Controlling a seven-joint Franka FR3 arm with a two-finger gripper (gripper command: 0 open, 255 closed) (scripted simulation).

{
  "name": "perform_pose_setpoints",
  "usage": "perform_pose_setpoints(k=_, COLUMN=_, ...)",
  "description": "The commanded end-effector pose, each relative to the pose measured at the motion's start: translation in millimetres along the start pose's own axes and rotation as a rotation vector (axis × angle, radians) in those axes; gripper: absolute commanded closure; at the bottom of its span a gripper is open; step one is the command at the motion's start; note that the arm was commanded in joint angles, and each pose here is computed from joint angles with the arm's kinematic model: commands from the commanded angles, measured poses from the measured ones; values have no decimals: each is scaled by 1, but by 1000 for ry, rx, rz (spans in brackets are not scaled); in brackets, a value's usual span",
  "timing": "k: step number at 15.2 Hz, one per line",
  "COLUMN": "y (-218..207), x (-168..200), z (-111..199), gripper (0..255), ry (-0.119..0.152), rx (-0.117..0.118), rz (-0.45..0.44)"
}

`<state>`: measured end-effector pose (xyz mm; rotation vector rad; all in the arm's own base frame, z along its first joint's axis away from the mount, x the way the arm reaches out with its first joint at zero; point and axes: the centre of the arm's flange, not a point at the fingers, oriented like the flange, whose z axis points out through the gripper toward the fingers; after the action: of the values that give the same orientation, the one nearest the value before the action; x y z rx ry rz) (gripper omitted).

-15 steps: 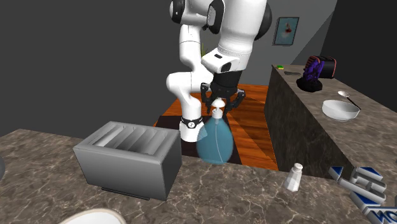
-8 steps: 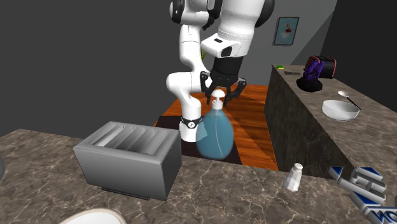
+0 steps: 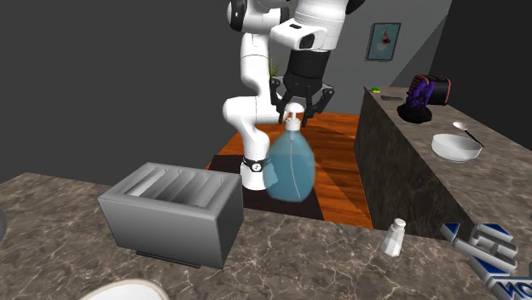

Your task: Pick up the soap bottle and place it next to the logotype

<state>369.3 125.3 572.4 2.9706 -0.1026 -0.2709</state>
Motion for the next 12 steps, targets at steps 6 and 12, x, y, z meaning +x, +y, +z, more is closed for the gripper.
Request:
perform_pose_setpoints(k=6, y=8, x=-6, z=-36, gripper=255, ry=0, rx=0, rz=0)
perform_pose_setpoints(k=12, y=13, x=-11, z=-67, gripper=255, ry=0, rx=0, rz=0)
